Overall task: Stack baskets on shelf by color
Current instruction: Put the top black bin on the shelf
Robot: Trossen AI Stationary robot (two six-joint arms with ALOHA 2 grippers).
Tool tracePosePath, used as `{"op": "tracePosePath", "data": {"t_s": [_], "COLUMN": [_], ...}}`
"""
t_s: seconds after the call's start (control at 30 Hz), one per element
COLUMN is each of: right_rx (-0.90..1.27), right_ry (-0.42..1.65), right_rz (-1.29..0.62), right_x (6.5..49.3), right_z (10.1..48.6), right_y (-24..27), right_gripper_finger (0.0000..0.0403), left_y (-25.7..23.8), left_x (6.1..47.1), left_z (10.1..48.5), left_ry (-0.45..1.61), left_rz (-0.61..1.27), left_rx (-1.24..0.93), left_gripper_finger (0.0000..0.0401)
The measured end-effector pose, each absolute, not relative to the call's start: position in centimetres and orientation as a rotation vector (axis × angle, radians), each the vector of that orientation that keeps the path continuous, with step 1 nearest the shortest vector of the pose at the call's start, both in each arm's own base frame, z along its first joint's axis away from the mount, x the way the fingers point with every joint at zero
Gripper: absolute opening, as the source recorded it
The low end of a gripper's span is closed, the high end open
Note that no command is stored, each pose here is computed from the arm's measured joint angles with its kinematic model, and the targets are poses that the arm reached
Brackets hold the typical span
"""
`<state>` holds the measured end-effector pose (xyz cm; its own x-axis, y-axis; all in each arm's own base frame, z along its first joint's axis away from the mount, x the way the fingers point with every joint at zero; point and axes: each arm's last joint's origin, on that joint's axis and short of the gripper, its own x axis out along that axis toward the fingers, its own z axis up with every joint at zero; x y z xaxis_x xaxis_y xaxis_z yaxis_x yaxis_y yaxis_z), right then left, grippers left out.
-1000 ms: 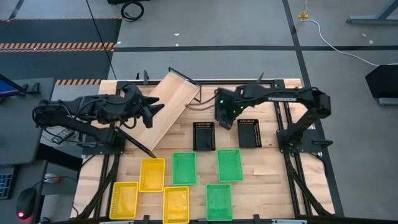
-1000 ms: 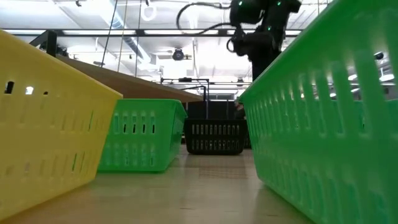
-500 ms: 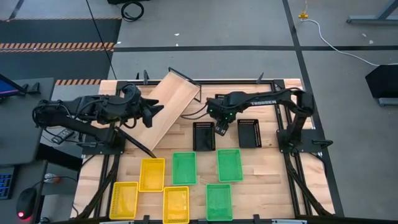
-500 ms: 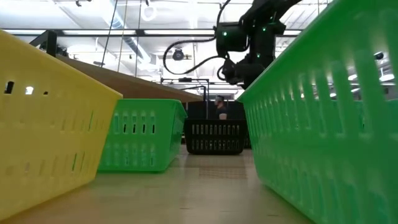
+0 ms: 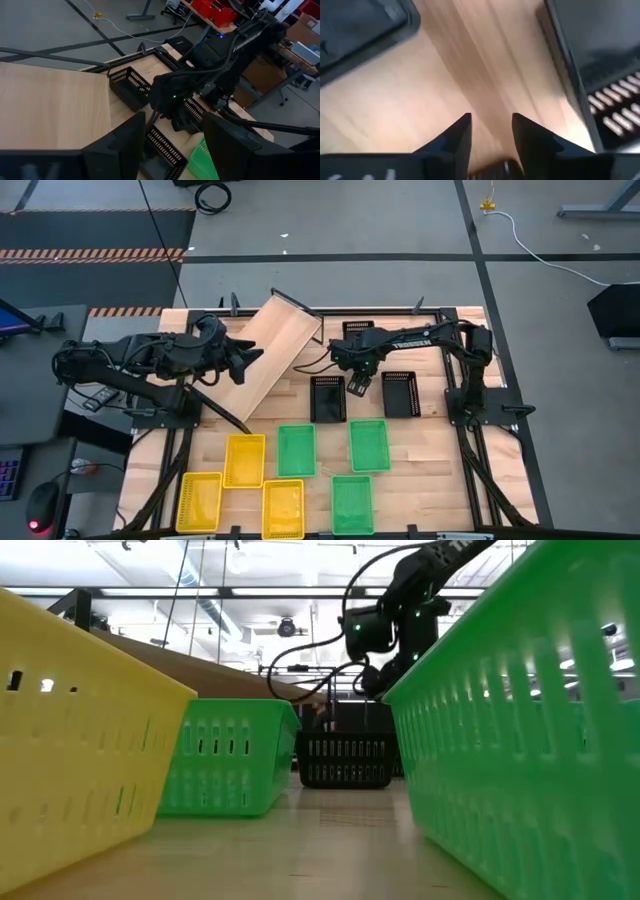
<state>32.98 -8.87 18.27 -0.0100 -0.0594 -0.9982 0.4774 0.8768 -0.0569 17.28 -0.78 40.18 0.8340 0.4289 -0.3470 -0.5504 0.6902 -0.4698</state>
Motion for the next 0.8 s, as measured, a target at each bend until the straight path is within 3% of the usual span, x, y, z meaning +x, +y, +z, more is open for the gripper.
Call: {"op": "tracePosePath", "data": {"t_s": [0.17,0.33,0.63,0.8], "right_rx": [0.255,0.124,0.092,0.099], "right_ry": [1.457,1.292,1.287,1.316], "right_rz": [-0.422,-0.415,-0.366,-0.359], "right_x": [31.6,30.8,30.1,29.2], "right_z": [22.6,25.7,22.5,19.9], "right_y": [-8.6,-9.1,-9.9,-9.6], "right_gripper_finger": [0.0132,0.0152,0.0243,0.0273], "left_y": [-0.8,-0.8,-0.7,-0.7], "left_x": [17.3,17.3,17.3,17.3], "left_z": [40.2,40.2,40.2,40.2], "left_ry": [0.219,0.22,0.214,0.21], "left_rz": [0.543,0.55,0.566,0.569], "left_rx": [-0.608,-0.585,-0.584,-0.6], "left_gripper_finger": [0.0195,0.019,0.0189,0.0189]}}
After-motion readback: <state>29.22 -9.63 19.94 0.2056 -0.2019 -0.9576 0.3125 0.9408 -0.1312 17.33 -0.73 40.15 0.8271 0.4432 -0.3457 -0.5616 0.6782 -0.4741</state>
